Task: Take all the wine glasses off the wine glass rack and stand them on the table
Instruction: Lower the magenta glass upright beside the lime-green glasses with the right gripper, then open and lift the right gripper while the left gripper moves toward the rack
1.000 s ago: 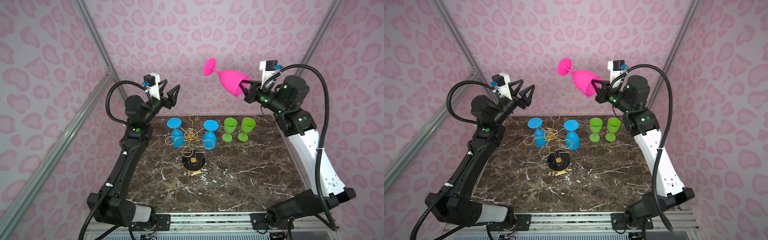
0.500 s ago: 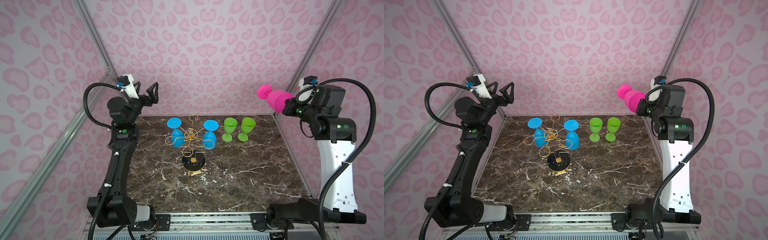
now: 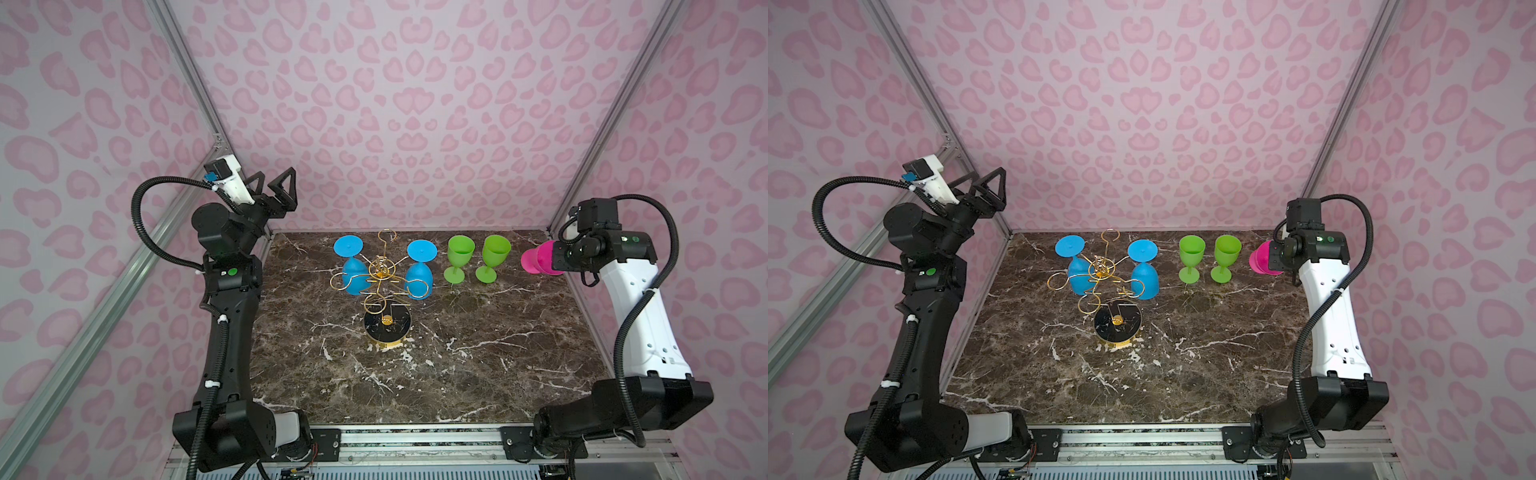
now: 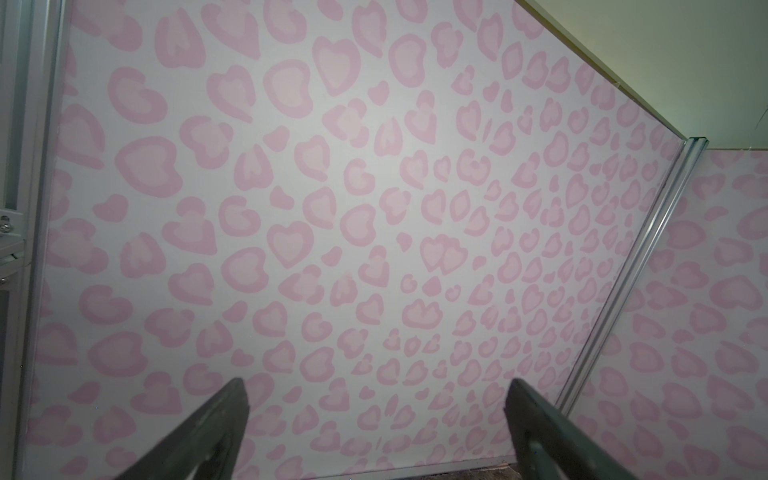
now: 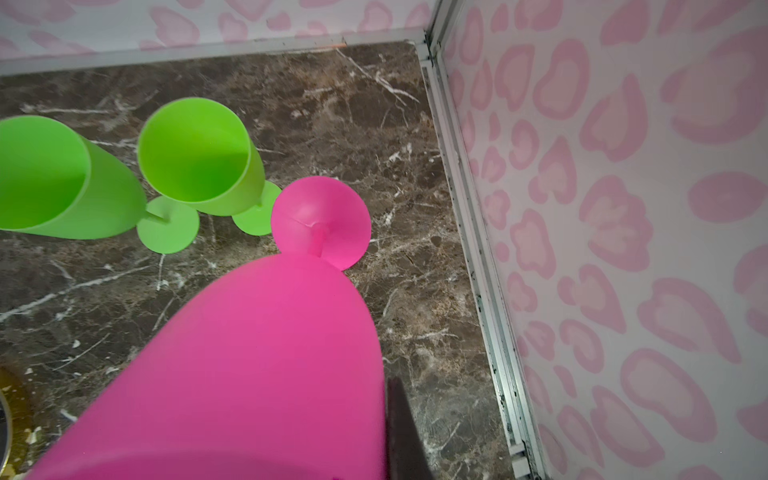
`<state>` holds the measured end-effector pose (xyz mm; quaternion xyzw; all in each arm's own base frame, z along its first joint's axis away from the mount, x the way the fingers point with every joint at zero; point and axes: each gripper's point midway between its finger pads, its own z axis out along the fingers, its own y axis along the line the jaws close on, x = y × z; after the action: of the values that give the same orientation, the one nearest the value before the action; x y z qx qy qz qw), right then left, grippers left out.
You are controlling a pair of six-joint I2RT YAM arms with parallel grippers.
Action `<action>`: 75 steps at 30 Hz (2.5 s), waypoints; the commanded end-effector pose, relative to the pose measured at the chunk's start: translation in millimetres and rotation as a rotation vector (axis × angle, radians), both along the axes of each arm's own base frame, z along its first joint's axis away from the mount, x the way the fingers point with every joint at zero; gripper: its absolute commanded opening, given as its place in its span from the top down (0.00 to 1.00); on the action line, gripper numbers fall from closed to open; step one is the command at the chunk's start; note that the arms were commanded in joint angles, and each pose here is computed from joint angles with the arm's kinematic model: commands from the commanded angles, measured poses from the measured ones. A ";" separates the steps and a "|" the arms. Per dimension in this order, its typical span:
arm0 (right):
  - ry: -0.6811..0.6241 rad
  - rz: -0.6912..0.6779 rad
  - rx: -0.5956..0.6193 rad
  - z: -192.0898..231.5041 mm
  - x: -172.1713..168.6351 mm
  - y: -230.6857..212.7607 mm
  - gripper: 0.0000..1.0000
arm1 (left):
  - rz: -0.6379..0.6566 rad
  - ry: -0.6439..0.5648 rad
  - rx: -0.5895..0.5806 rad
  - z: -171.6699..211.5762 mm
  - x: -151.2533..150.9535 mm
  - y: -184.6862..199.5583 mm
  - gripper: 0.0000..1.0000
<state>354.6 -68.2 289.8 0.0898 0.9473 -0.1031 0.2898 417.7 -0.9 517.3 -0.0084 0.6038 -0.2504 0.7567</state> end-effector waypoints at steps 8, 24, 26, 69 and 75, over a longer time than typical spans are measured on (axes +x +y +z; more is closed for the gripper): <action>0.123 -0.061 -0.018 -60.6 26.0 -18.4 1.00 | 0.027 -0.034 0.009 11.9 -12.0 7.8 0.02; 0.223 -0.070 0.068 -116.4 78.2 -20.0 1.00 | 0.112 -0.059 0.033 16.7 -16.7 21.9 0.00; 0.237 -0.068 0.076 -121.7 82.4 -20.6 1.00 | 0.114 -0.061 0.033 17.5 -17.8 21.9 0.00; -0.202 0.053 0.239 4.7 92.2 23.2 0.55 | -0.118 0.454 -0.297 -100.4 -24.0 -6.9 0.14; -0.513 0.222 0.268 66.1 53.9 83.0 0.39 | -0.304 0.608 -0.322 -140.6 -37.2 -36.5 0.23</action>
<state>399.2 -2.8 315.6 0.0635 0.9022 0.0499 0.4236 393.3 -16.4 383.7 -0.1405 0.7400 -0.3874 0.5316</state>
